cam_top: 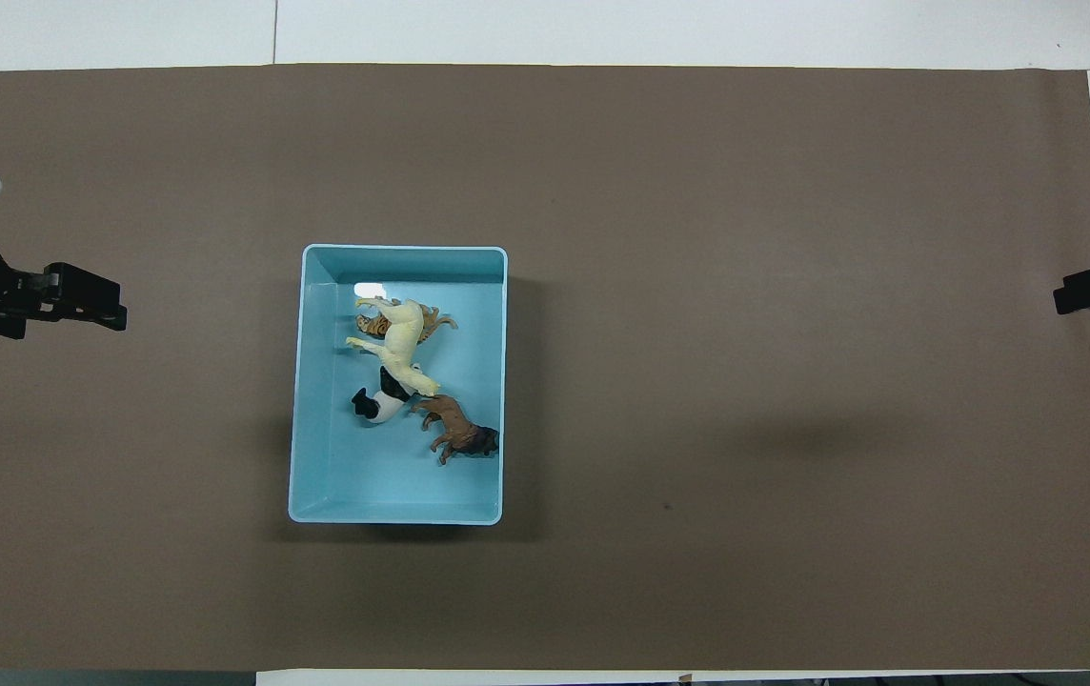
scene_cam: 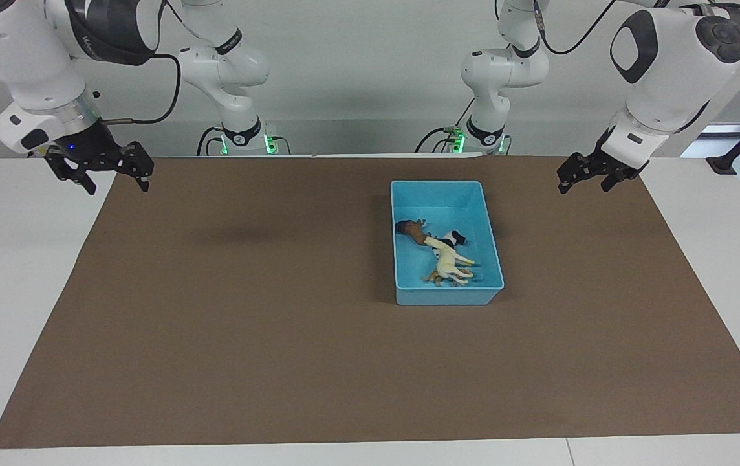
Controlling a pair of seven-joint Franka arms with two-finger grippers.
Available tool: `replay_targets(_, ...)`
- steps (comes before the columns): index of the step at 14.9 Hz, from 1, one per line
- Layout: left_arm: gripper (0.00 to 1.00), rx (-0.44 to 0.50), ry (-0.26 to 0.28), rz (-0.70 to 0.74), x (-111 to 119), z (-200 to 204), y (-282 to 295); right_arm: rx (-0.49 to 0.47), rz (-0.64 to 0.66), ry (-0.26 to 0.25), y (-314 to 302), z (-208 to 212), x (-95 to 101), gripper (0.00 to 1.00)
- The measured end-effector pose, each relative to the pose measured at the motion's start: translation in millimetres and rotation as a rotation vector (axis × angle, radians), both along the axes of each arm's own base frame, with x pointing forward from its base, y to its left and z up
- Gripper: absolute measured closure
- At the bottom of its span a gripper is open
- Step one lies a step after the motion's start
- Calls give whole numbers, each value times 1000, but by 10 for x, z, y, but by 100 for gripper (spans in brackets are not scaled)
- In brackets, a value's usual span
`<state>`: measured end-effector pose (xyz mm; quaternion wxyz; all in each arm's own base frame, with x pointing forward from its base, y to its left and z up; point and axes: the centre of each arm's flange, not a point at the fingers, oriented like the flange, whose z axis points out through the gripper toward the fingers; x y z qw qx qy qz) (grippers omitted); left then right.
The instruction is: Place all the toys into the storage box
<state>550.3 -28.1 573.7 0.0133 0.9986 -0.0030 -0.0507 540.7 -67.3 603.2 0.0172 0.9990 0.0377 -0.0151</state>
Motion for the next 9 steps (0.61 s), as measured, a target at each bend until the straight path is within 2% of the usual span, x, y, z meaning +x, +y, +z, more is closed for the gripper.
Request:
replay_targets(3,0,0,0,0,0,0,2,5,2,44,34,79,-106,0)
replay_targets(5,0,0,0,0,0,0,2,5,1,43,28,73,-98,0)
replay_targets(9,0,0,0,0,0,0,2,0,-8,5,-17,179,-41,0)
